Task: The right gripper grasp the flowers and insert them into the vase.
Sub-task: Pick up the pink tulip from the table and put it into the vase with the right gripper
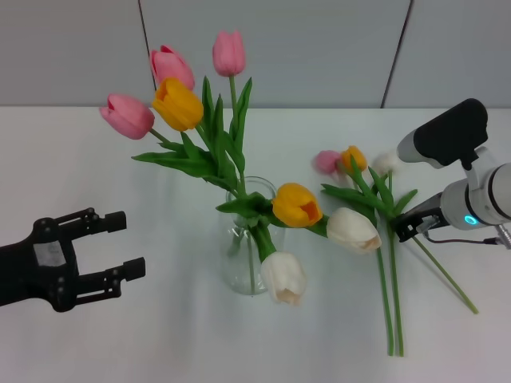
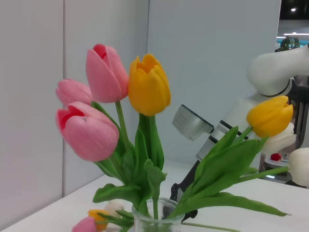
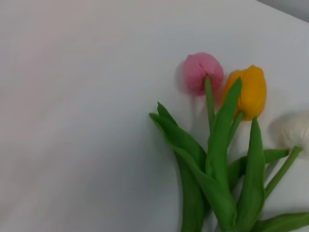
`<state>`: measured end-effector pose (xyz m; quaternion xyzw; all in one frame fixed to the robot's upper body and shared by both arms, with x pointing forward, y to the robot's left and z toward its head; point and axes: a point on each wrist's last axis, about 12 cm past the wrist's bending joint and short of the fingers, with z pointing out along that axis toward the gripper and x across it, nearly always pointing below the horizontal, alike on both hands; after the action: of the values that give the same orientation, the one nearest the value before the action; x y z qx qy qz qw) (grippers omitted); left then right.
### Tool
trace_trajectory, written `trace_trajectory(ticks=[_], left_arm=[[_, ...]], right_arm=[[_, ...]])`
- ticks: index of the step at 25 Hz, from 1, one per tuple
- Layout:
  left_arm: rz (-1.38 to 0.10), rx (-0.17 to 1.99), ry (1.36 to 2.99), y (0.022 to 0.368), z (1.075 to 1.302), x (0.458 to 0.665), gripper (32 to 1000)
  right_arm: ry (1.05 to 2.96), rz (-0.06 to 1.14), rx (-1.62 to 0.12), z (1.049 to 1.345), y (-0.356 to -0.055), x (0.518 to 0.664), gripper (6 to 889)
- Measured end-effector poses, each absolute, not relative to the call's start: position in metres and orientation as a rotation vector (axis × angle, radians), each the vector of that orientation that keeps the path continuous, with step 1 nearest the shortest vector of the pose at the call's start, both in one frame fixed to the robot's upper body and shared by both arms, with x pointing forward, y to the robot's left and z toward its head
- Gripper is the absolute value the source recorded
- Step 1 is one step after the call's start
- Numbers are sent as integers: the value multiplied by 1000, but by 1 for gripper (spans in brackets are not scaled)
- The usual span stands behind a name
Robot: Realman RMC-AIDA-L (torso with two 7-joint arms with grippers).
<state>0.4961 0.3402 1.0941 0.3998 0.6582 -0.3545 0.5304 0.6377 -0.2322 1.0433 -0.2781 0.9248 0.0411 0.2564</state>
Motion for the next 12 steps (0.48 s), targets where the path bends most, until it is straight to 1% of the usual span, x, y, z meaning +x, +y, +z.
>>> trace_trajectory(ticks=[7,12], left_arm=[[-840,946,1582,344,1092,492,799],[-837,941,1588,346,1091,490,799]], right_arm=[[2449,193,-729,1044,-235,636,21],[2414,247,-727,1044,-240,632,22]])
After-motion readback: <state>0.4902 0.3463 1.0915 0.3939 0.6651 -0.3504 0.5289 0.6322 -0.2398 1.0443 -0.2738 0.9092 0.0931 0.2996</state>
